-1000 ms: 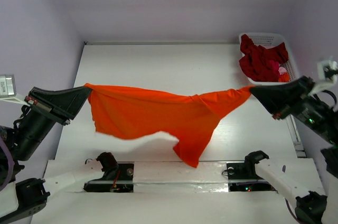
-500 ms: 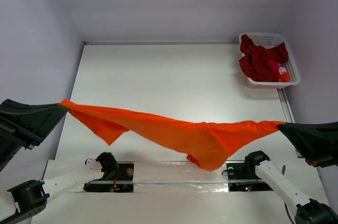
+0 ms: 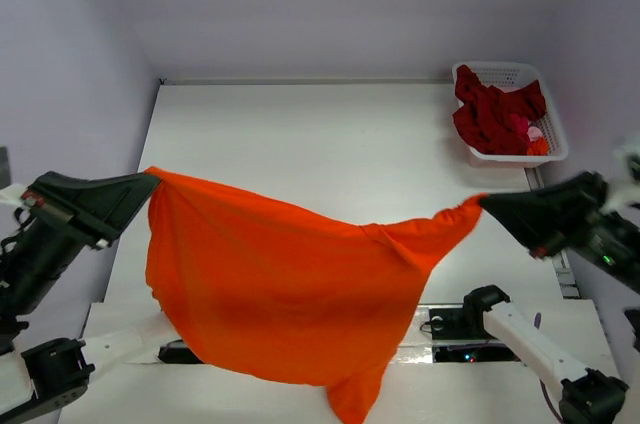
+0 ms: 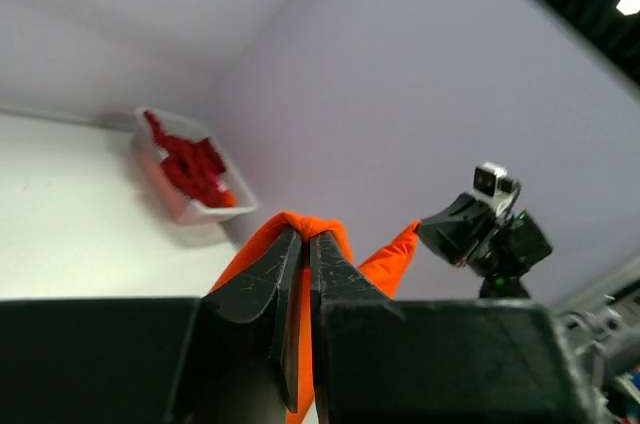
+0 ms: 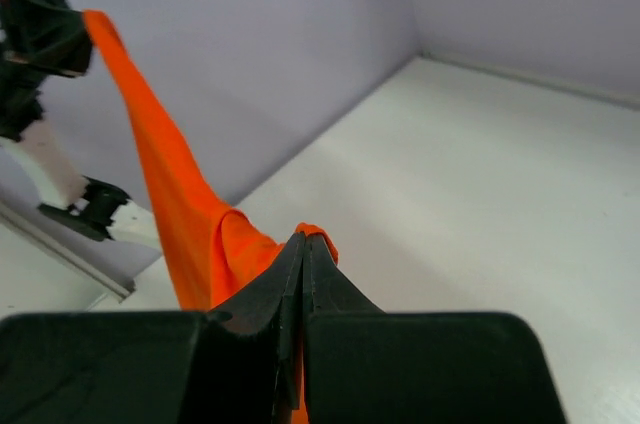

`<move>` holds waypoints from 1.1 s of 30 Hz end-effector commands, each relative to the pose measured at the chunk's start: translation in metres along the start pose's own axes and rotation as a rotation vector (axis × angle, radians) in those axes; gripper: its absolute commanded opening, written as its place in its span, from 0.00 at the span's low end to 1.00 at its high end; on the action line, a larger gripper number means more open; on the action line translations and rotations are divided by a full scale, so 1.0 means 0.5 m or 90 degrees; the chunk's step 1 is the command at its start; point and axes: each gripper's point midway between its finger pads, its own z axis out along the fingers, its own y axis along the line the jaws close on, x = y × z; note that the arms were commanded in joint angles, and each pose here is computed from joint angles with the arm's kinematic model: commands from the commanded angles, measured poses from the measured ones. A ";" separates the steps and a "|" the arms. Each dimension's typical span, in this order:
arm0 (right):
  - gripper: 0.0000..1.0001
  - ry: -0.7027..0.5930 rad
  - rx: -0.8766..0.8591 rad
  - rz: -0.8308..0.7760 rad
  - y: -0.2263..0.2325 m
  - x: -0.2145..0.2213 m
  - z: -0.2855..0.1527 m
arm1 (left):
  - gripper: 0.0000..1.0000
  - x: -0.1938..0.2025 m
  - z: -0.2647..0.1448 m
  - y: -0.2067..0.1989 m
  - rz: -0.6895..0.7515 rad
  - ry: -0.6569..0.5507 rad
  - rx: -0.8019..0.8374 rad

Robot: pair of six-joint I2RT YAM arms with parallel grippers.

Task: Fold and stack the t-shirts
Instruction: Flatten out the tshirt

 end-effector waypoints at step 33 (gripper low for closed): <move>1.00 0.413 0.336 0.141 -0.559 0.462 0.476 | 0.00 0.109 0.085 0.390 0.121 -0.097 -0.592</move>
